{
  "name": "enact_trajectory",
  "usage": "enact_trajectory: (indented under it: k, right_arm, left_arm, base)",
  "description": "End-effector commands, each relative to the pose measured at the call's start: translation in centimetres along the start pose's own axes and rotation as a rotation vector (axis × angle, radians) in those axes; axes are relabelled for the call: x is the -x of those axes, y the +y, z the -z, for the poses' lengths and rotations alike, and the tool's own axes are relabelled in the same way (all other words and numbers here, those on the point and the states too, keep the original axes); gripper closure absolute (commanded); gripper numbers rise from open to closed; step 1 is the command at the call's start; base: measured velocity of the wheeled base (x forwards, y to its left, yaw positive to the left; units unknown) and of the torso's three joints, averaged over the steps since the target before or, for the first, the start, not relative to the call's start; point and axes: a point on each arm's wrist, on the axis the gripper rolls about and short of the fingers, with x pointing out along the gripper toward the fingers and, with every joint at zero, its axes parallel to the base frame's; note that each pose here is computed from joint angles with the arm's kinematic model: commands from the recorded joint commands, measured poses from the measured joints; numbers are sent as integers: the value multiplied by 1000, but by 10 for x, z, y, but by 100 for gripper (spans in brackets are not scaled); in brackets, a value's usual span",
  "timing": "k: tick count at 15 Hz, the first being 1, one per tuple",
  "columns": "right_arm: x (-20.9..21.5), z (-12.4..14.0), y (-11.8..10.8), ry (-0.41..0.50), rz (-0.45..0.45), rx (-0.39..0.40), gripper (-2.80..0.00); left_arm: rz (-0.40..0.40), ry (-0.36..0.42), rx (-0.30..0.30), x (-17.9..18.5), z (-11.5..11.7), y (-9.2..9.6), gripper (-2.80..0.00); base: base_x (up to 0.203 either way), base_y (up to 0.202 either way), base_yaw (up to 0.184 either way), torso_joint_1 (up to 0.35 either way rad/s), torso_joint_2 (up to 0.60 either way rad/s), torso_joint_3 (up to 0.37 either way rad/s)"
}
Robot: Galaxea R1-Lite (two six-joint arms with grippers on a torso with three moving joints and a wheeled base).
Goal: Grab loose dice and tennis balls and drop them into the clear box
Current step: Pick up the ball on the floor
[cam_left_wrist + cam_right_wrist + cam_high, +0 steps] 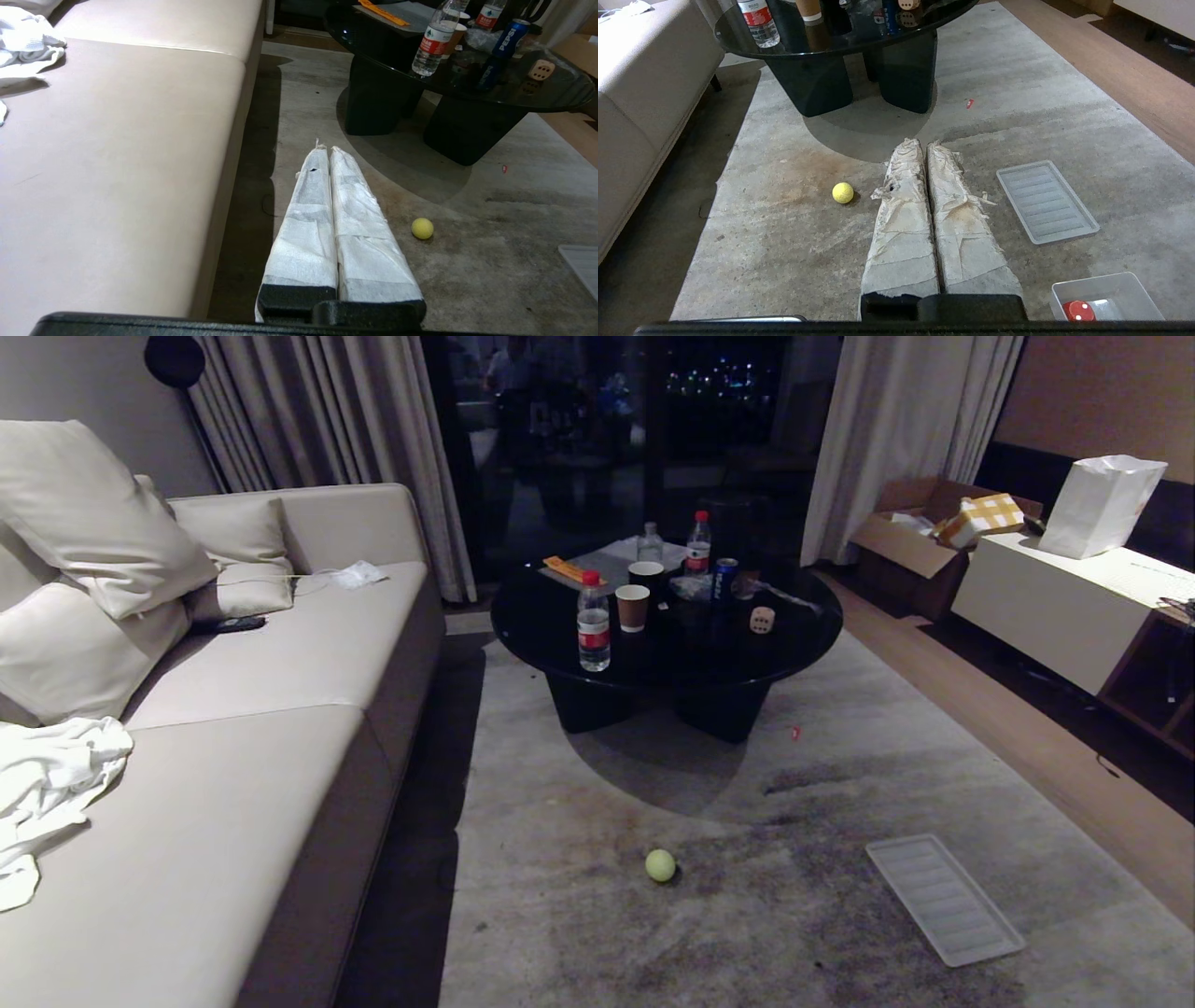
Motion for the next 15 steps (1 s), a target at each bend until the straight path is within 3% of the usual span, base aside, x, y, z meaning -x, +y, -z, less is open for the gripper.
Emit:
enact_trajectory:
  k: [1,15]
  right_arm:
    - [0,0,0,1,1,0,0]
    - [0,0,0,1,1,0,0]
  left_arm:
    - [-1,1,1,0,0,0,0]
    - [0,1,1,0,0,0,0]
  base:
    - [0,0,0,0,0,0]
    - [0,0,0,0,0,0]
